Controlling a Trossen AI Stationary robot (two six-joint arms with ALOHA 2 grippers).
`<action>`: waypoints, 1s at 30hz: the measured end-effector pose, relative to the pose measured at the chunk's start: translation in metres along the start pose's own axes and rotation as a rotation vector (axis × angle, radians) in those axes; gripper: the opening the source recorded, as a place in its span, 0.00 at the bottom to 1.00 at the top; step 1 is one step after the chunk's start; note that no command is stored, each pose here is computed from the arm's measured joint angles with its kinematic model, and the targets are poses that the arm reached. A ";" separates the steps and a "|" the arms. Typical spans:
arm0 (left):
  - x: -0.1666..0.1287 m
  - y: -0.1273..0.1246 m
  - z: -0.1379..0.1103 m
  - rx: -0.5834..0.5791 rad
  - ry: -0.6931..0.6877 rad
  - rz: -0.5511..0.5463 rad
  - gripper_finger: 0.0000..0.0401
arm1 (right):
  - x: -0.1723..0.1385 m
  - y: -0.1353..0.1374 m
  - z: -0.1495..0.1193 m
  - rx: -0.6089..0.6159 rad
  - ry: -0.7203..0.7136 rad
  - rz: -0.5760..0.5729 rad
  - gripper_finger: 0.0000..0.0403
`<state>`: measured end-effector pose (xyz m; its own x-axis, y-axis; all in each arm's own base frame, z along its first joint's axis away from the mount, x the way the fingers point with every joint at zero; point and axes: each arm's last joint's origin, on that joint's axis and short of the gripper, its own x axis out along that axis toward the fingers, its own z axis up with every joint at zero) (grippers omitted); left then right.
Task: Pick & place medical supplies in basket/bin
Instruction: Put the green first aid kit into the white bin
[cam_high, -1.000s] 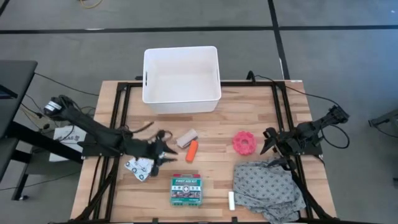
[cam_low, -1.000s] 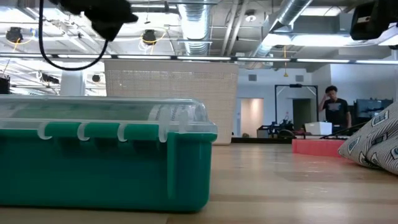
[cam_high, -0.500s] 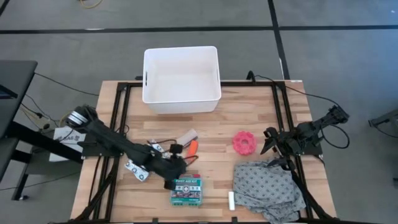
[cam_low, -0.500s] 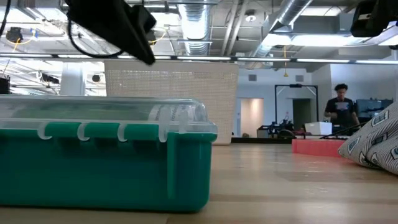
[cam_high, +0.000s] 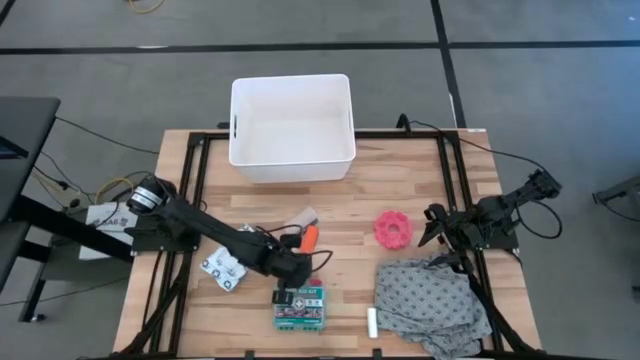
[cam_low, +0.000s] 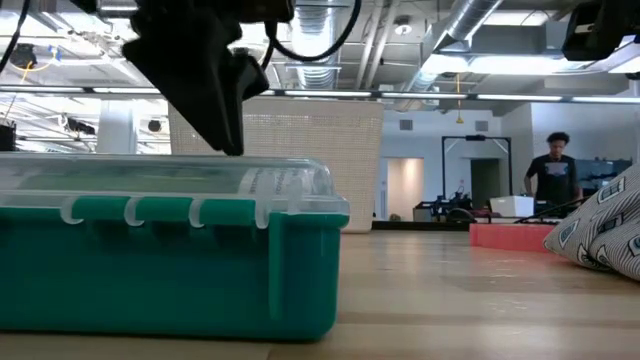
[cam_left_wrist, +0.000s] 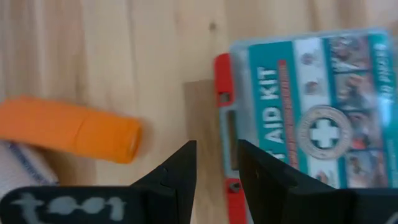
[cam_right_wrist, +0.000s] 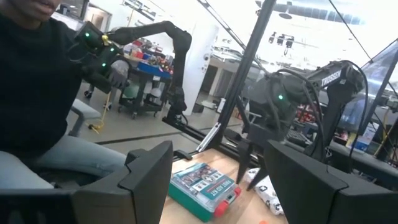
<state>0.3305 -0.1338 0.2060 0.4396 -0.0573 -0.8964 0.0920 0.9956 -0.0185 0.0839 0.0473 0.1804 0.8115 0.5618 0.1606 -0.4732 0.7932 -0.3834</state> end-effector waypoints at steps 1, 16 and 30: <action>0.000 0.002 0.000 -0.014 0.005 0.002 0.26 | 0.000 0.000 0.000 0.000 -0.001 -0.001 0.62; 0.015 0.001 -0.007 -0.043 0.013 -0.045 0.26 | 0.000 -0.001 0.002 0.000 -0.021 -0.008 0.62; 0.023 0.004 -0.010 -0.045 0.024 -0.041 0.26 | -0.005 -0.017 0.036 0.231 -0.239 -0.189 0.62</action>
<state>0.3320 -0.1304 0.1813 0.4143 -0.0964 -0.9050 0.0688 0.9948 -0.0745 0.0761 0.0393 0.2189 0.8020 0.4181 0.4265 -0.4098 0.9047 -0.1163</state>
